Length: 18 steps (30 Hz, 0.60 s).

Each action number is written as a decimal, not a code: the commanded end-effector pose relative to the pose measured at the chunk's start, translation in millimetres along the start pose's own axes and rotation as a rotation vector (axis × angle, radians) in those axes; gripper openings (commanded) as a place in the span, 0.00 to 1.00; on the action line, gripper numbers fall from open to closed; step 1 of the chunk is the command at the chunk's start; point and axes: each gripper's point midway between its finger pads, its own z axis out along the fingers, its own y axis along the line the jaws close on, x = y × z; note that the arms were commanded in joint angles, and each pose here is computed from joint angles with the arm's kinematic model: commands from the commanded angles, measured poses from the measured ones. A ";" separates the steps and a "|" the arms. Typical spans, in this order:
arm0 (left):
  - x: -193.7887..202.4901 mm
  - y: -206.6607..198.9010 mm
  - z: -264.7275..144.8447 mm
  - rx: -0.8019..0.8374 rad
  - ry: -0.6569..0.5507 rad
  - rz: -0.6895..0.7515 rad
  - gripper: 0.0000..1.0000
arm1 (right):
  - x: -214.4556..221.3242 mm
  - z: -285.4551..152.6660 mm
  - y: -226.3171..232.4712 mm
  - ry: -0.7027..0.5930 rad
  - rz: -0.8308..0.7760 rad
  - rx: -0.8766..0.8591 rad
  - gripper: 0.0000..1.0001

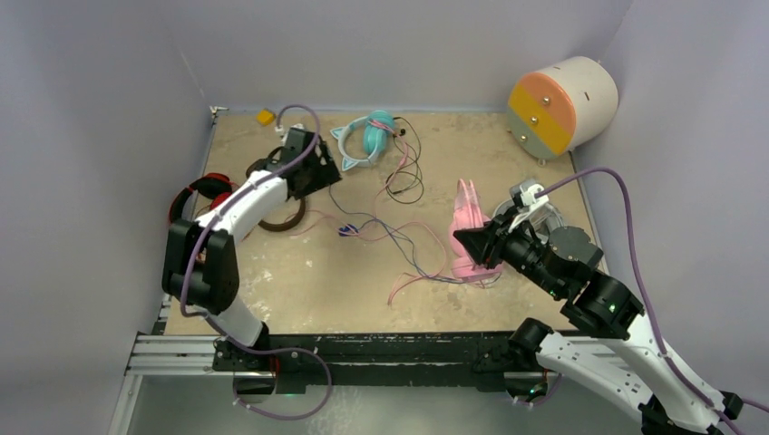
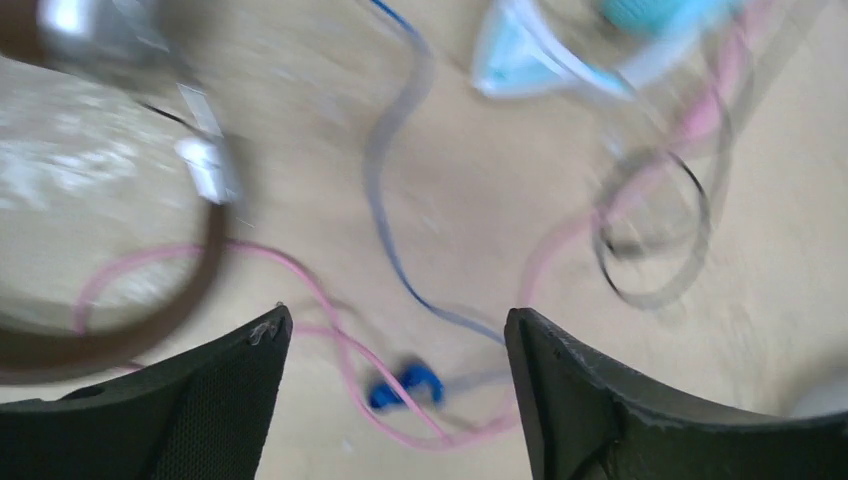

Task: Wrap the headphones
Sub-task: Move the headphones to the center of the board, then pick up the headphones cable from the center of the board.

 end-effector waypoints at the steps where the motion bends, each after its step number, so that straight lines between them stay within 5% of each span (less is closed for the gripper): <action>1: 36.2 -48.7 -58.1 0.159 0.011 0.142 0.70 | -25.3 -4.7 13.0 -0.091 0.000 -0.056 0.25; 5: 87.2 -74.9 -88.9 0.291 0.043 0.181 0.46 | -24.4 -4.4 12.7 -0.090 0.001 -0.056 0.25; 12: 129.4 -87.8 -95.2 0.231 0.071 0.333 0.51 | -23.5 -4.9 14.6 -0.090 0.003 -0.068 0.25; 18: 159.8 -104.4 -79.0 0.223 0.102 0.253 0.50 | -23.8 -7.3 13.4 -0.097 0.009 -0.063 0.25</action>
